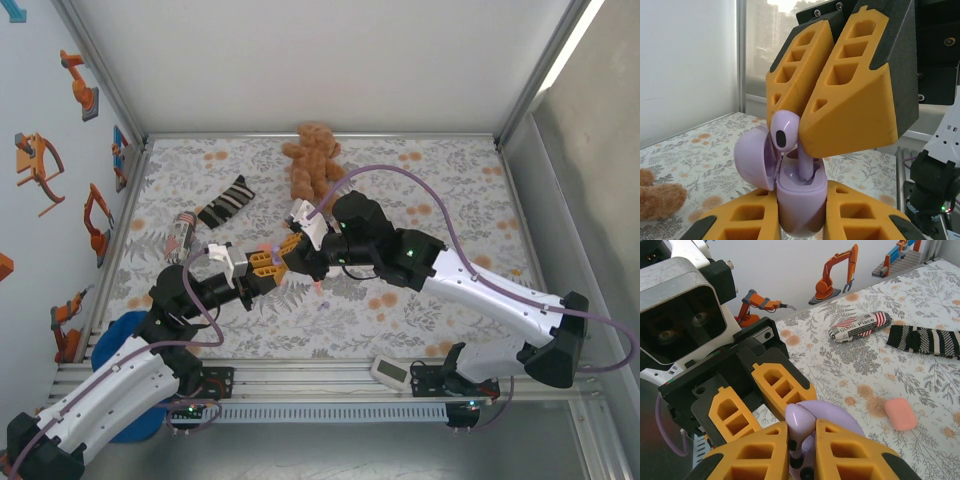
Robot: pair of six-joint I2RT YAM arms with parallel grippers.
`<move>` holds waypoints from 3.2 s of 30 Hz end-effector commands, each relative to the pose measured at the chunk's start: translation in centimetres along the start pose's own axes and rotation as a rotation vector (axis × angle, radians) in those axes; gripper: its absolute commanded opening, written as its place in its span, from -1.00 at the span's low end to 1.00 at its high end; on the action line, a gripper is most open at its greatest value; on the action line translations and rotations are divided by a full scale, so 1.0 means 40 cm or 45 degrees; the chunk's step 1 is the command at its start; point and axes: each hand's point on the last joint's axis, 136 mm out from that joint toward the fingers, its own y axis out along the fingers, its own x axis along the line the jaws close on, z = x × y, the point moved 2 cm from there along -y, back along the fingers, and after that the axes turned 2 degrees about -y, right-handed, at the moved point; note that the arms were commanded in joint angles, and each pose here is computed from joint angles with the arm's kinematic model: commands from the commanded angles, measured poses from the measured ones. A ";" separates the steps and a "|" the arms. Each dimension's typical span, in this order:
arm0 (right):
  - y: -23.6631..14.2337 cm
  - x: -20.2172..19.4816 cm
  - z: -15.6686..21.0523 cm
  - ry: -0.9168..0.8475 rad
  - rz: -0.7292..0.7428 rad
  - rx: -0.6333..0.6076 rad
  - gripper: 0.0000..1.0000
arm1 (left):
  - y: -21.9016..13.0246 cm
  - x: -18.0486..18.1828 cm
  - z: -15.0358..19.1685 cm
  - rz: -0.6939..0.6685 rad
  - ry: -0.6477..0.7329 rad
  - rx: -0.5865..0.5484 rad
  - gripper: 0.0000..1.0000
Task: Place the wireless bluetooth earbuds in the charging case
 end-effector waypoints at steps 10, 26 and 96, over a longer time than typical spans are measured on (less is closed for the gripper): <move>-0.006 0.001 0.016 0.001 0.015 0.028 -0.66 | -0.002 -0.014 -0.051 0.026 0.039 -0.073 -1.00; -0.008 0.006 0.020 0.001 0.001 0.036 -0.66 | 0.000 -0.011 -0.039 0.017 0.052 -0.029 -1.00; 0.104 -0.256 0.633 0.611 0.755 0.789 0.75 | -0.036 -0.016 -0.034 -0.037 0.056 -0.025 -1.00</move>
